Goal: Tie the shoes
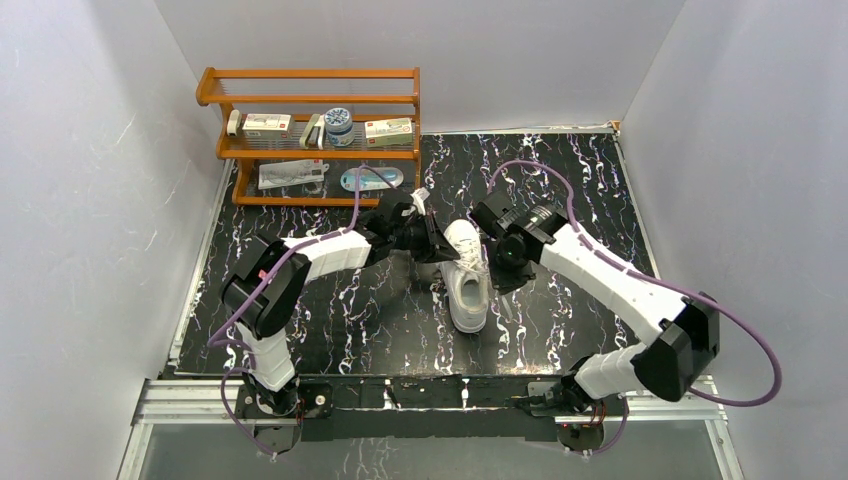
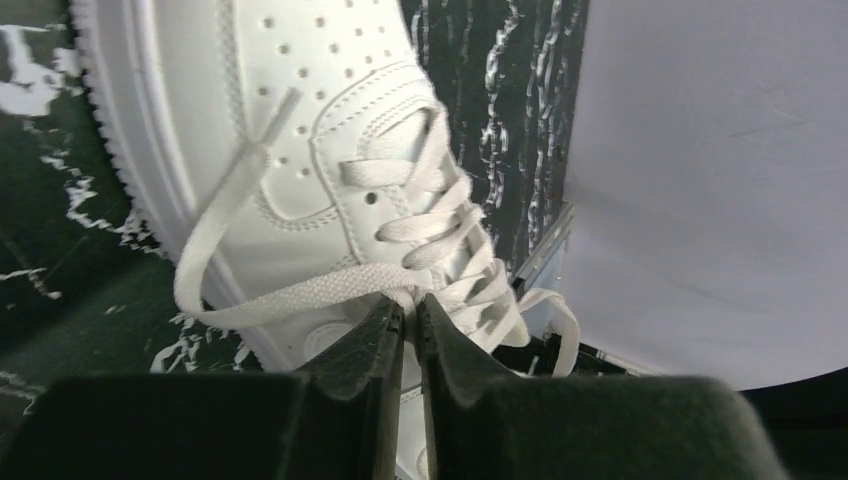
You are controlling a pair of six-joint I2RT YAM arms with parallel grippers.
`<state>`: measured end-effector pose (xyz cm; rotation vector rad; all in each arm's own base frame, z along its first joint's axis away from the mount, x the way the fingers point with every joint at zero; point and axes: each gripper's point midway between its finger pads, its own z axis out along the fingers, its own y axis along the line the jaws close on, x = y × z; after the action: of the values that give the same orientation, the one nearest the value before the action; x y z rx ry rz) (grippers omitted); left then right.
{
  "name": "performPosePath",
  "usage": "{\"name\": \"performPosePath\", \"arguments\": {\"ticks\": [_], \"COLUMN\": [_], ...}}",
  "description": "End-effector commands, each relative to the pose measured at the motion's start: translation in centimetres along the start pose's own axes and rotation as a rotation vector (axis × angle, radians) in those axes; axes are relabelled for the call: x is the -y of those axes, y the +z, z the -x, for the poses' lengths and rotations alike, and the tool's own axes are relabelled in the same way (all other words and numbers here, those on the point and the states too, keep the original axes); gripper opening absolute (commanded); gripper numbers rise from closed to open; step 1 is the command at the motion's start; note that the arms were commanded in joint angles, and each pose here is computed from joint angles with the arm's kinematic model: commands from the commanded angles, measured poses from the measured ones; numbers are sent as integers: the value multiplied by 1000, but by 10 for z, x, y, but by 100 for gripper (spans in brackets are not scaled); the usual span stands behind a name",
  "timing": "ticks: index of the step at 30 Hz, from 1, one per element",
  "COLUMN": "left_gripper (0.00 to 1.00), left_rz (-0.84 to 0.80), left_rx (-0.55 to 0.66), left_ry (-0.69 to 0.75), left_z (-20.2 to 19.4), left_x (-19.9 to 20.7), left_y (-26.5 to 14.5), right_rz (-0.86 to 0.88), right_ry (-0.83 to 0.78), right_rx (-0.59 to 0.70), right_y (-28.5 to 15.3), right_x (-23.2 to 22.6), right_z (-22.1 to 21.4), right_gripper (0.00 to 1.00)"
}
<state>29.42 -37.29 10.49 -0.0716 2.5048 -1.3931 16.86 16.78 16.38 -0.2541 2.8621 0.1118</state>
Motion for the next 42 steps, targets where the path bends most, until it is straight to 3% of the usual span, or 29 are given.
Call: {"name": "performPosePath", "arguments": {"ticks": [1, 3, 4, 5, 8, 10, 13, 16, 21, 24, 31, 35, 42], "left_gripper": [21, 36, 63, 78, 83, 82, 80, 74, 73, 67, 52, 46, 42], "left_rz": [50, 91, 110, 146, 223, 260, 284, 229, 198, 203, 254, 296, 495], "left_rx": [57, 87, 96, 101, 126, 147, 181, 244, 330, 341, 394, 330, 304], "left_ry": [69, 94, 108, 123, 141, 104, -62, -258, -578, -698, -858, -897, -917], "left_z": [6, 8, 7, 5, 2, 0, 3, 14, 34, 42, 50, 40, 15], "left_x": [12, 9, 7, 2, -9, -17, -29, -30, -43, -53, -71, -74, -85], "left_y": [-24, -35, -41, -48, -67, -77, -82, -72, -46, -28, -16, -4, -15], "right_rz": [-88, -69, -52, -32, 4, 0, -34, -47, -50, -38, -4, -4, 2], "right_ry": [19, 10, 6, -4, -11, -14, -17, -22, -14, -15, 0, 0, -3], "right_rx": [61, 65, 71, 77, 98, 82, 59, 70, 83, 94, 115, 127, 139], "right_y": [-1, 1, 1, 1, 2, 5, 7, 7, 3, -1, -5, -6, -6], "right_x": [18, 20, 20, 18, 15, 17, 25, 29, 34, 34, 29, 29, 26], "right_z": [19, 21, 21, 22, 24, 21, 17, 16, 14, 12, 16, 18, 23], "right_gripper": [0, 0, 0, 0, 0, 0, 0, 0, 0, 0, 0, 0, 0]}}
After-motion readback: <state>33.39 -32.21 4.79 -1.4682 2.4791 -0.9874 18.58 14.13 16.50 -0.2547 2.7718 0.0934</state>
